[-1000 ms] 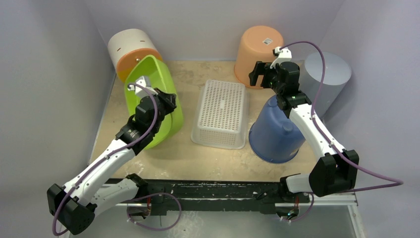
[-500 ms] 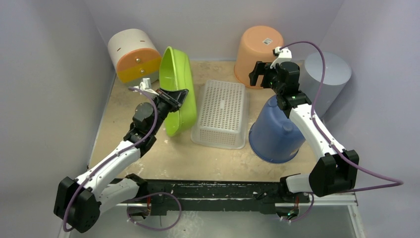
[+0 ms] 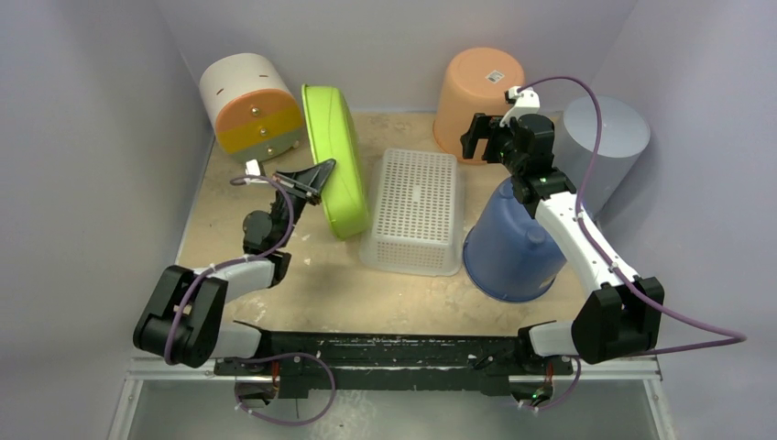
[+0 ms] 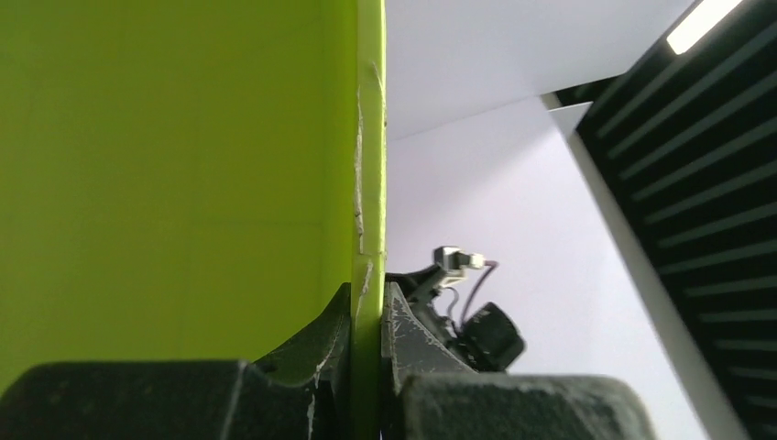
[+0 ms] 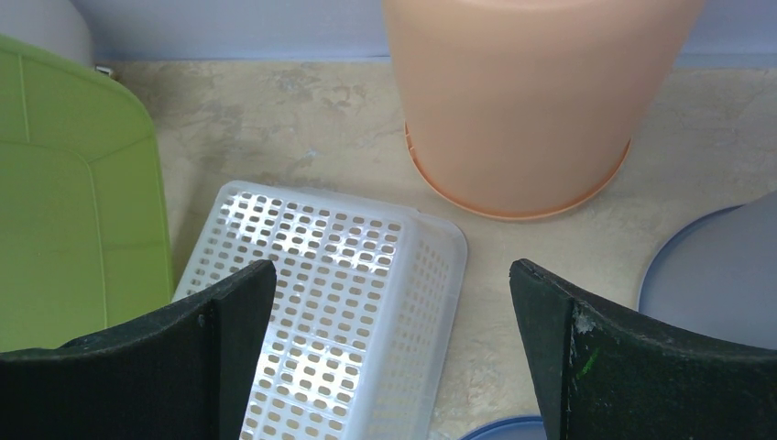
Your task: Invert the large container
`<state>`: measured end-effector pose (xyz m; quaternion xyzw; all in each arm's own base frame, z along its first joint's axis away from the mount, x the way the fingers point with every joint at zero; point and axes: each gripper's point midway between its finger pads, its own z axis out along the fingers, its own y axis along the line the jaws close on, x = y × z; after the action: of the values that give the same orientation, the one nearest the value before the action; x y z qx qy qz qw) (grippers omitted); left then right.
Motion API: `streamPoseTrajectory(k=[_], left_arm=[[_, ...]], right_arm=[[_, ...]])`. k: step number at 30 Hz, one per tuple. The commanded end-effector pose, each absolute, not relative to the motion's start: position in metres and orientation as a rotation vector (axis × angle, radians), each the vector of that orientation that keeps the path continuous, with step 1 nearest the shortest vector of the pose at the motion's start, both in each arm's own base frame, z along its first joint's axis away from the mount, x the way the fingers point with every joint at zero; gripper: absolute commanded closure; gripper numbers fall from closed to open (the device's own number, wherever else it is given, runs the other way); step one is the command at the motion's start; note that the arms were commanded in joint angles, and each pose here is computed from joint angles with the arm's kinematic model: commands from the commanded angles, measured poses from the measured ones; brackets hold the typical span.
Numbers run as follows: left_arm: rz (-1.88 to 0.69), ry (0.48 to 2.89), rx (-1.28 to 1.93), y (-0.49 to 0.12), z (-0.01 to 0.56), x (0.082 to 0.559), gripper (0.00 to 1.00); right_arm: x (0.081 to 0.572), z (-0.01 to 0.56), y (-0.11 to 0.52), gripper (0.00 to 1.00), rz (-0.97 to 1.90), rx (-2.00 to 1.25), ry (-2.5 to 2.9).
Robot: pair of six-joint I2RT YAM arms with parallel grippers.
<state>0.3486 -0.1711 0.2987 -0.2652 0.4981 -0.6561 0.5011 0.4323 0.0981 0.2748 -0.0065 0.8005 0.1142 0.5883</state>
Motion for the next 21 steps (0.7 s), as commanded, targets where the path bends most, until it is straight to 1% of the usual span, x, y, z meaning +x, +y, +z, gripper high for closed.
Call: streamPoseTrajectory(k=[1,5,10,13,17,21], left_arm=[[-1.903,0.999,-0.632,-0.165,0.333,0.308,1.00],[-1.915,1.006,-0.712,-0.158,0.319,0.301,1.00],[-1.741,1.147,-0.858,-0.144,0.274,0.308,1.00],[-1.570,1.279,-0.952,-0.133,0.238,0.312,1.00],[-1.220,1.493,-0.995,-0.111,0.192,0.314,1.00],[-0.963,1.648,-1.003,-0.092,0.164,0.309,1.00]], right_arm=[[0.432,0.301,0.097,0.00,0.270,-0.001,1.791],[0.434,0.301,0.097,0.00,0.272,0.011,1.786],[0.434,0.302,0.094,0.00,0.257,0.014,1.782],[0.432,0.302,0.093,0.00,0.255,0.015,1.779],[0.433,0.300,0.095,0.00,0.258,0.008,1.785],[0.434,0.297,0.096,0.00,0.260,0.003,1.789]])
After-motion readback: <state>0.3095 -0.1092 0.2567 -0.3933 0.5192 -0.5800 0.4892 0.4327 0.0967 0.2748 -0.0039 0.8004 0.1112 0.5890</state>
